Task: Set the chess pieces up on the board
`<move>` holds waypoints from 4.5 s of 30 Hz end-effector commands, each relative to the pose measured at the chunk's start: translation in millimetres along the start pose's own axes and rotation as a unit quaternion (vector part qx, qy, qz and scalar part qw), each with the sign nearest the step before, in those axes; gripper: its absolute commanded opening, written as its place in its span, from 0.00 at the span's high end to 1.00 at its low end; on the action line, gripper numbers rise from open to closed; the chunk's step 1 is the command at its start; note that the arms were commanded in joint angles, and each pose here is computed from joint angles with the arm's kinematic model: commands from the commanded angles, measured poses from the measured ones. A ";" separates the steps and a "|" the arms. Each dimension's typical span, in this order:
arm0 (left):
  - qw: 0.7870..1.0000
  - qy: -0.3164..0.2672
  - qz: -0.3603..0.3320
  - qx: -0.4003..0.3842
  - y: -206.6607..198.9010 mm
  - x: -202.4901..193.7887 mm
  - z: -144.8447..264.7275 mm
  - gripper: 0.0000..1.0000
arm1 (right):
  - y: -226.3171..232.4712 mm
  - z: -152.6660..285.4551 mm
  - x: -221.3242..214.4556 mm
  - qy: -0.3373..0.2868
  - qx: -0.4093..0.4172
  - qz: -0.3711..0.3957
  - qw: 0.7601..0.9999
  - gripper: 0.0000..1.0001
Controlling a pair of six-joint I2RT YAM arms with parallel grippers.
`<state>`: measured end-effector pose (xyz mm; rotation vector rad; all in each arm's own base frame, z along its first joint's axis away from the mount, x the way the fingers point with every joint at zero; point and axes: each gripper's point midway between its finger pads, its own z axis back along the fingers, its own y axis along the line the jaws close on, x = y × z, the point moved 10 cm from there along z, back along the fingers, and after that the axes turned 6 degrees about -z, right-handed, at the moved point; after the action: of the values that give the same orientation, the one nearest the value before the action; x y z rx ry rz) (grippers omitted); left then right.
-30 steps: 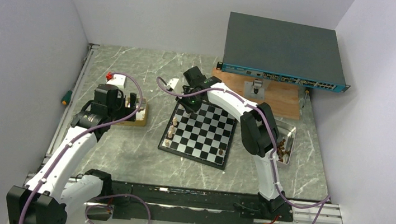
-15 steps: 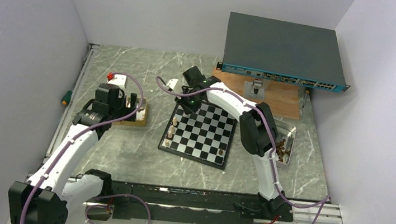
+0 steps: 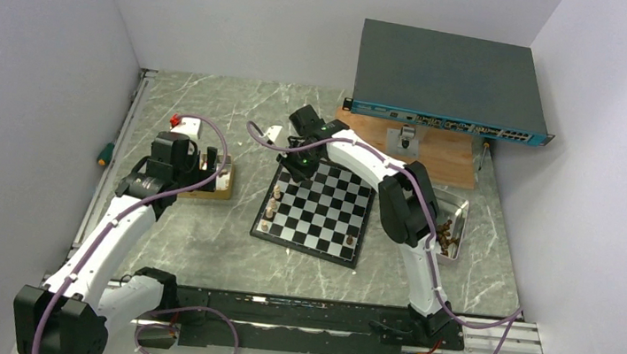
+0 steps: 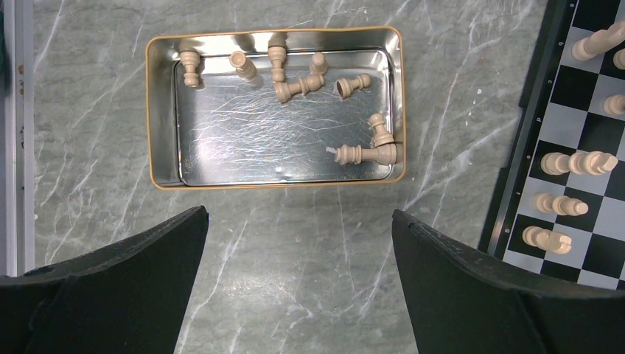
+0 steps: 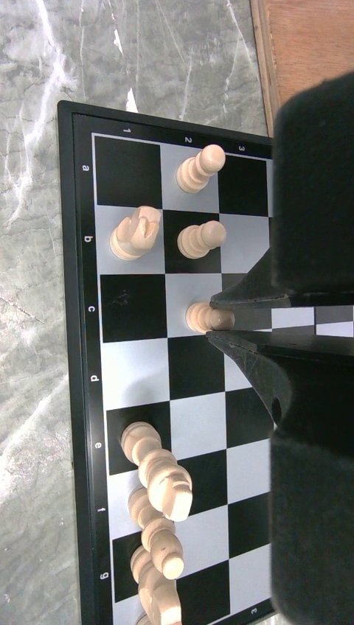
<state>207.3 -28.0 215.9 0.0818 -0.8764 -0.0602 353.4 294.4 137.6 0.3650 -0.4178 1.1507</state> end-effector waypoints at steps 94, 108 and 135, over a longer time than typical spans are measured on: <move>0.977 0.075 0.136 -0.144 18.9 25.2 -138.6 0.56 | 68.8 101.9 32.7 -0.117 0.191 0.108 0.969 0.30; 0.987 0.070 0.119 -0.080 10.7 24.6 -151.0 0.66 | 70.1 105.8 28.6 -0.116 0.181 0.111 0.970 0.30; 0.983 0.110 0.142 -0.033 -4.0 26.6 -169.5 0.78 | 70.6 105.4 24.5 -0.110 0.182 0.115 0.970 0.30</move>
<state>345.7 -26.6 120.1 -0.1193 -0.6326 0.1590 288.0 292.4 224.7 0.7682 -0.3826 1.3872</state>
